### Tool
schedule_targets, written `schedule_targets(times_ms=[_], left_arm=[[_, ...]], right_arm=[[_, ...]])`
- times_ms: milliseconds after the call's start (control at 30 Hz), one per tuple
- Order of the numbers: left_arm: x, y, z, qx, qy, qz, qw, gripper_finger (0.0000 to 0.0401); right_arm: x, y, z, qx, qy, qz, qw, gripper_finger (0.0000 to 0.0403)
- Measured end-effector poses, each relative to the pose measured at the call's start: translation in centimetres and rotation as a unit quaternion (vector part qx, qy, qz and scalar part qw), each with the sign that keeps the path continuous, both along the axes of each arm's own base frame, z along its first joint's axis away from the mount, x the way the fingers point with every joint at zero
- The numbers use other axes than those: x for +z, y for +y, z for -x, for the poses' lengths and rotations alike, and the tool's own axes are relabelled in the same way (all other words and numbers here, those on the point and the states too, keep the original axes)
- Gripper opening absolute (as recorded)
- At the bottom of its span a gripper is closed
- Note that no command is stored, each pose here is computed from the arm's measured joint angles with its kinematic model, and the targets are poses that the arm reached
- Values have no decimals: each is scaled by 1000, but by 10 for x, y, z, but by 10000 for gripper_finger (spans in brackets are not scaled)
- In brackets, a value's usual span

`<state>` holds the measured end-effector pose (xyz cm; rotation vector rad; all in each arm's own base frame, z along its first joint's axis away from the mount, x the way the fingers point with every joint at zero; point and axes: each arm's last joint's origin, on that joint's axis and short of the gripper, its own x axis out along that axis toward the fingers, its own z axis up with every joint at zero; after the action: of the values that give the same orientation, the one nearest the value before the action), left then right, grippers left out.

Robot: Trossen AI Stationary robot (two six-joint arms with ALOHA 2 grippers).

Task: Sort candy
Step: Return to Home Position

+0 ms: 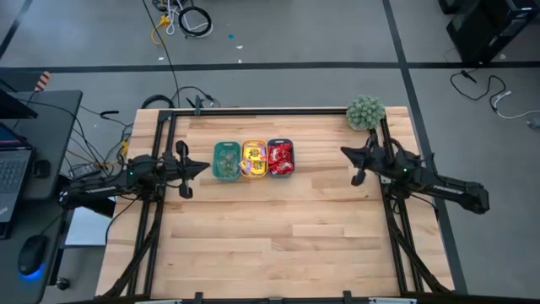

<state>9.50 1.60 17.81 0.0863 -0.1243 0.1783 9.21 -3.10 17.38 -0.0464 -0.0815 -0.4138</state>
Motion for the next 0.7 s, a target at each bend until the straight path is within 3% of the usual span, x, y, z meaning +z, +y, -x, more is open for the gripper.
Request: schedule_targets(times_ms=[67, 267, 700], left_arm=[[-2, 1, 0, 8, 10, 3, 1000, 6], [-9, 1, -1, 23, 47, 11, 999, 6], [-10, 1, -1, 22, 48, 13, 999, 6]], right_arm=[[-4, -1, 0, -42, 19, -11, 999, 0], [-6, 0, -2, -34, 35, -5, 999, 0], [-6, -1, -2, -41, 44, 16, 998, 2]])
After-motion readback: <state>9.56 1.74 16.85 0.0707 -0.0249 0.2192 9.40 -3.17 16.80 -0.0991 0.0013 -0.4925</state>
